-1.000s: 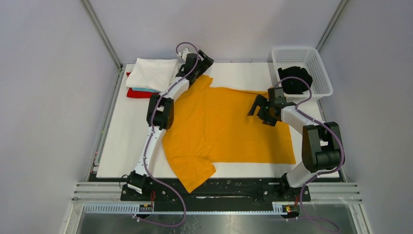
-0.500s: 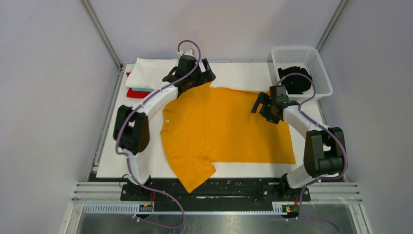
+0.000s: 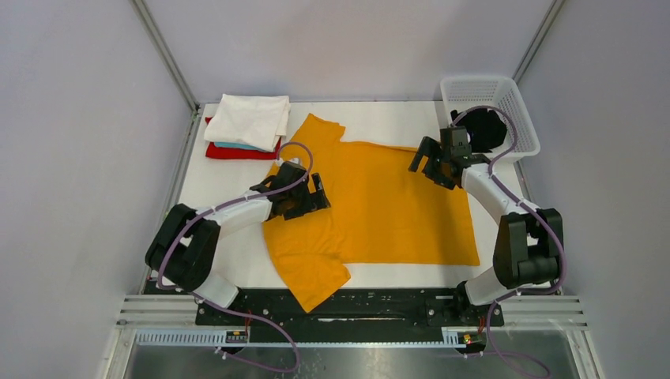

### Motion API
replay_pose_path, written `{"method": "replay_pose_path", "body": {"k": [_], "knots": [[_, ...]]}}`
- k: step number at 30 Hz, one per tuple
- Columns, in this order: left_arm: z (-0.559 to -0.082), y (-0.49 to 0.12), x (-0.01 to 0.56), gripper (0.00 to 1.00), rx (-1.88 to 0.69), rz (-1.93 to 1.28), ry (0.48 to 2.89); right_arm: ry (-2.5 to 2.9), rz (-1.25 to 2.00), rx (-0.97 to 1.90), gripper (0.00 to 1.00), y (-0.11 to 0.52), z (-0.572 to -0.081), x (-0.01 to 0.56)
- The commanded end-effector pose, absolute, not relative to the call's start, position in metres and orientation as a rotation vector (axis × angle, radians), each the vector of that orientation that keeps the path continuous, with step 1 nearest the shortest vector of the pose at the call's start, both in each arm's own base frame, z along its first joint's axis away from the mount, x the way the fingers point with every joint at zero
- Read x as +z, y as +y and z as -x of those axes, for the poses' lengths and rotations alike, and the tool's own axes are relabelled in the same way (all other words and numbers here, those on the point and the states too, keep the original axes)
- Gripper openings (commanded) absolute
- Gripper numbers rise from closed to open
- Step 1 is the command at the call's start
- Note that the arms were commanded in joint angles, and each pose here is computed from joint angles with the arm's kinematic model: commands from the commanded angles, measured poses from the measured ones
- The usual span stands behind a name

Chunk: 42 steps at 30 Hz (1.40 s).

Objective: Fold and stack the t-shirts
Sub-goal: Flatten out the tshirt

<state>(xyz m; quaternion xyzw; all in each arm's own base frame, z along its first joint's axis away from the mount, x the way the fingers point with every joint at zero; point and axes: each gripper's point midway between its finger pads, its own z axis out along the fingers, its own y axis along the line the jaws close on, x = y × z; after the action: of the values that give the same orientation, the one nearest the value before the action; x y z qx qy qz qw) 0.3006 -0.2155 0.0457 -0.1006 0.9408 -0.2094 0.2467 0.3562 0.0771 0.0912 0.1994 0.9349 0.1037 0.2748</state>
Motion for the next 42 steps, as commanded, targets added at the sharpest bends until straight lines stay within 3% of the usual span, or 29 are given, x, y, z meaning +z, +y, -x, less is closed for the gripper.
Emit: {"method": "replay_pose_path", "body": {"k": [1,7,14,22,29,34,42], "knots": [[-0.270,-0.191,0.021,0.99,-0.464,0.369,2.650,2.450,-0.513,0.291,1.00,0.077,-0.381,0.114],[-0.238,-0.142,0.003,0.99,-0.240,0.490,2.723,2.433,-0.550,0.289,0.99,0.074,-0.411,0.119],[-0.232,-0.103,0.007,0.99,-0.120,0.578,2.687,2.470,-0.618,0.264,0.99,0.076,-0.441,0.098],[-0.245,-0.123,0.025,0.99,-0.284,0.517,2.665,2.544,-0.639,0.347,0.99,0.093,-0.457,0.075],[-0.274,-0.157,0.081,0.99,-0.506,0.406,2.529,2.566,-0.476,0.279,0.99,0.096,-0.403,0.095],[-0.298,-0.179,0.104,0.99,-0.522,0.327,2.485,2.662,-0.345,0.215,1.00,0.117,-0.346,0.082],[-0.339,-0.197,0.074,0.99,-0.459,0.355,2.547,2.788,-0.233,0.299,0.99,0.149,-0.318,0.047]]}}
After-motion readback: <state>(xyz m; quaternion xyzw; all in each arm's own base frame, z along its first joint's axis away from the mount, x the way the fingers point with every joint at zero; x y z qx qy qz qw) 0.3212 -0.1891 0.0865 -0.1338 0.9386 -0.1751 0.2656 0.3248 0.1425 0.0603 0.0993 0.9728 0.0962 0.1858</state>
